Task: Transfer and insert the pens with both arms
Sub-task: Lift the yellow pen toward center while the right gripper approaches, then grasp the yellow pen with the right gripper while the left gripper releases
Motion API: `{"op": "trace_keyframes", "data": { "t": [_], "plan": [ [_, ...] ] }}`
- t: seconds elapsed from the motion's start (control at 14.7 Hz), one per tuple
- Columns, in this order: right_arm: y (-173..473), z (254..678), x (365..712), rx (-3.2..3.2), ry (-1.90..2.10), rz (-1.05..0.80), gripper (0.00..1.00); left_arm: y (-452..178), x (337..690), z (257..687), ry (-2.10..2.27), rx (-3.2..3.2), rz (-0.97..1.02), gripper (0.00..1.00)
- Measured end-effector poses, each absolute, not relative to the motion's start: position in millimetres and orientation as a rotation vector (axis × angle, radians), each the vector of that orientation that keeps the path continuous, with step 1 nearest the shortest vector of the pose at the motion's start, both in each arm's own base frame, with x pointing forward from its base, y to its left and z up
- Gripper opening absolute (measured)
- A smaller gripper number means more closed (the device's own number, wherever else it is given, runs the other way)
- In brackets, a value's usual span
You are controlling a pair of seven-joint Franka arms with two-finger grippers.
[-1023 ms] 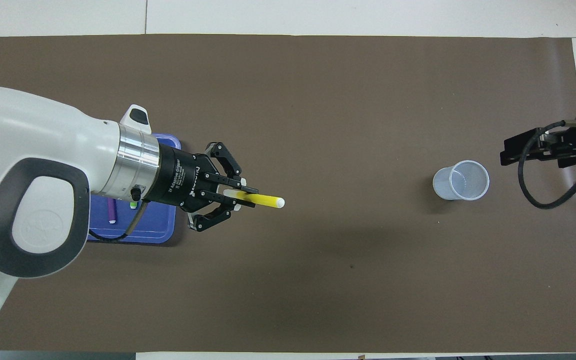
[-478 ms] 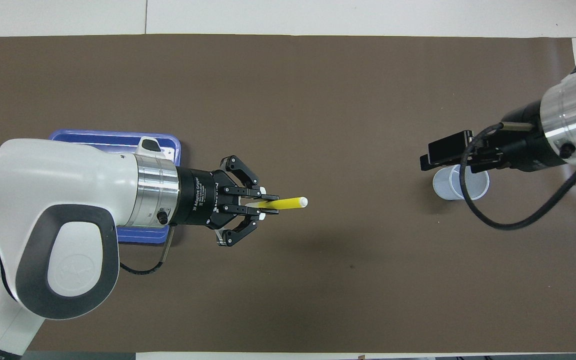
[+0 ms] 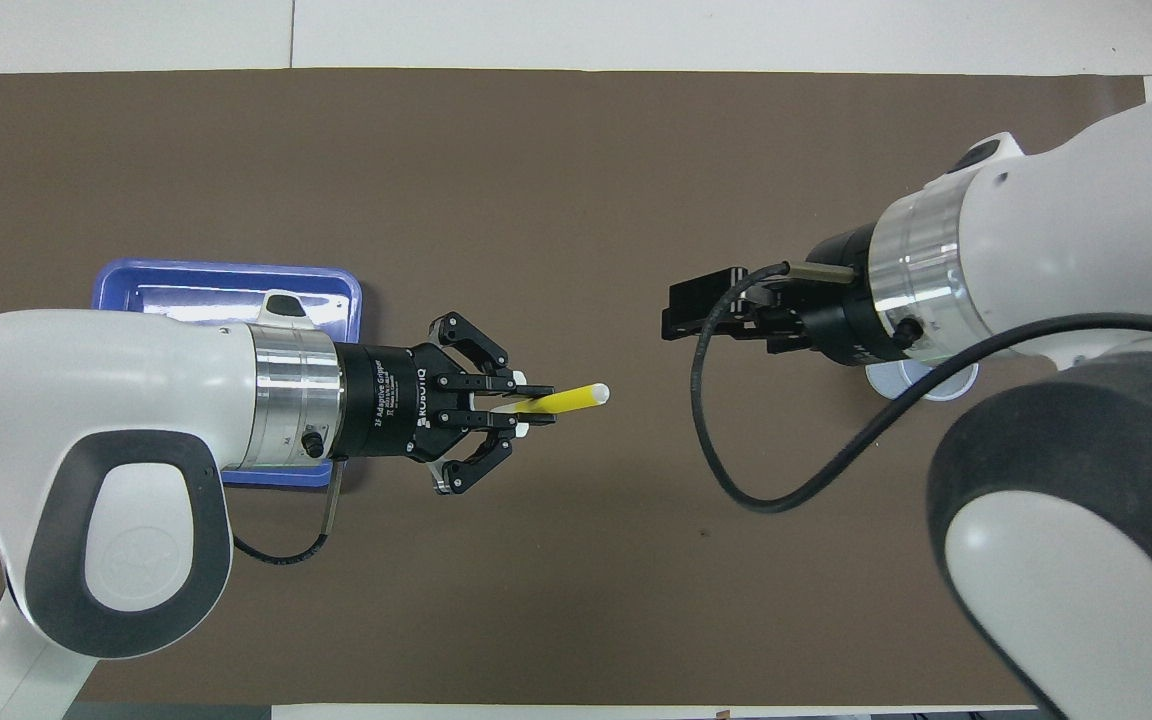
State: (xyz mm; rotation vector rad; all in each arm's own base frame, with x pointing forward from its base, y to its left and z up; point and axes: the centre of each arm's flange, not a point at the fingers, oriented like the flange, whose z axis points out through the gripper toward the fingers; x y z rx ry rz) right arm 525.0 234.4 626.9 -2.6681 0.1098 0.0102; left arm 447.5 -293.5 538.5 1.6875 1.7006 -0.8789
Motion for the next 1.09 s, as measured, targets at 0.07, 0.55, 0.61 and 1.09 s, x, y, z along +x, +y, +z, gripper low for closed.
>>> {"op": "trace_keyframes", "data": {
  "t": [0.07,0.55,0.61,1.09],
  "plan": [
    [243.6,624.7,522.9,-2.659,0.123,0.006,1.00,-292.8,447.5,537.4,1.705,1.677,-0.879,0.17],
    [295.7,613.0,502.8,-2.613,0.148,0.027,1.00,-287.3,447.3,530.9,1.733,1.596,-0.881,0.17],
    [296.5,609.4,502.8,-2.611,0.152,0.029,1.00,-286.8,446.5,530.1,1.735,1.590,-0.885,0.17],
    [300.7,598.8,503.7,-2.604,0.158,0.000,1.00,-283.2,445.7,529.3,1.746,1.543,-0.888,0.17]
  ]
}}
